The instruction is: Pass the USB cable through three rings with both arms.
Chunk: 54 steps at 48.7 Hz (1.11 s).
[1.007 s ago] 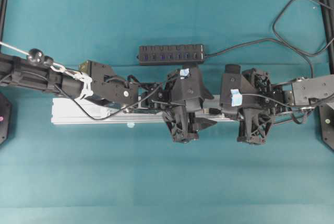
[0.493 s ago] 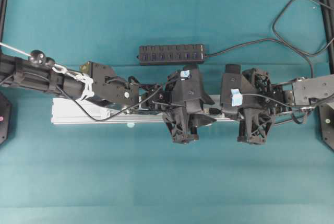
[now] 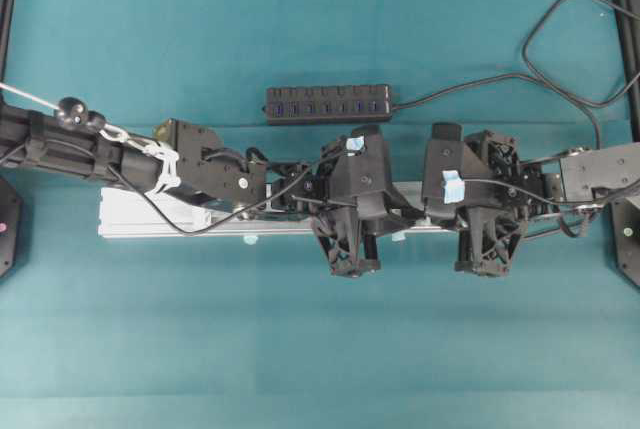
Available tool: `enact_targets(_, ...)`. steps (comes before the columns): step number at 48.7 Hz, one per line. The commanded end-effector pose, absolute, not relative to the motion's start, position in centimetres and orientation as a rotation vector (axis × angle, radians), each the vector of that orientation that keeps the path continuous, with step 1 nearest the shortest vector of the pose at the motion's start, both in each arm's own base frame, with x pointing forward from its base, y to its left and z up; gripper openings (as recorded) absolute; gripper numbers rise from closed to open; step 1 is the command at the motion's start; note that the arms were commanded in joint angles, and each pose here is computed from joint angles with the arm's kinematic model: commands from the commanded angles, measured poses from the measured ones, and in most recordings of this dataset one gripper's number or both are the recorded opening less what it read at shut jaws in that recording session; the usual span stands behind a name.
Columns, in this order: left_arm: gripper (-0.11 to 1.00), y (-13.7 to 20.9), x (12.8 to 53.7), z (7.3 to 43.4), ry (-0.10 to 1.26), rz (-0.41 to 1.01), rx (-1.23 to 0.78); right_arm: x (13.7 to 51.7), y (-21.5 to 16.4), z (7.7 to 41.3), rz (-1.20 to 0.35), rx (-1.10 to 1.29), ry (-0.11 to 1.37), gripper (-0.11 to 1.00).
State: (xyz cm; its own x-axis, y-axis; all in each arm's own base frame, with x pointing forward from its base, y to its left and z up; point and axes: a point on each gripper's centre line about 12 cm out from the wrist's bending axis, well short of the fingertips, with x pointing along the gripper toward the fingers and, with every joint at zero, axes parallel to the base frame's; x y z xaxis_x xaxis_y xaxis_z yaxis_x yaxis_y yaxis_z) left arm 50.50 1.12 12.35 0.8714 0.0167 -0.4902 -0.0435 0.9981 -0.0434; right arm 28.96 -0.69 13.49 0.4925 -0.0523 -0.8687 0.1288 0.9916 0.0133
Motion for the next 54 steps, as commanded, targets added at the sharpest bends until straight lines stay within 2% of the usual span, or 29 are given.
enact_targets(1,0.22,1.2,50.8,13.2,0.487,0.031,-0.051,29.2,-0.7,13.8,-0.115,0.093,1.032,-0.08)
enact_targets(14,0.22,1.3,50.4,13.1,0.495,0.034,-0.053,28.9,-0.7,13.8,-0.117,0.094,1.039,-0.06)
enact_targets(21,0.22,1.3,50.2,13.1,0.496,0.035,-0.052,28.9,-0.7,13.8,-0.118,0.094,1.041,0.05)
enact_targets(26,0.22,1.5,49.8,13.2,0.499,0.037,-0.051,28.7,-0.7,13.8,-0.120,0.093,1.049,0.23)
enact_targets(34,0.22,1.6,49.0,13.5,0.504,0.040,-0.050,28.0,-1.0,14.0,-0.134,0.094,1.076,0.69)
enact_targets(36,0.22,1.7,48.8,13.7,0.504,0.041,-0.049,27.9,-1.1,14.2,-0.137,0.093,1.079,0.75)
enact_targets(54,0.22,2.0,46.6,16.1,0.476,0.046,-0.042,27.6,-2.0,17.5,-0.165,0.111,0.977,0.74)
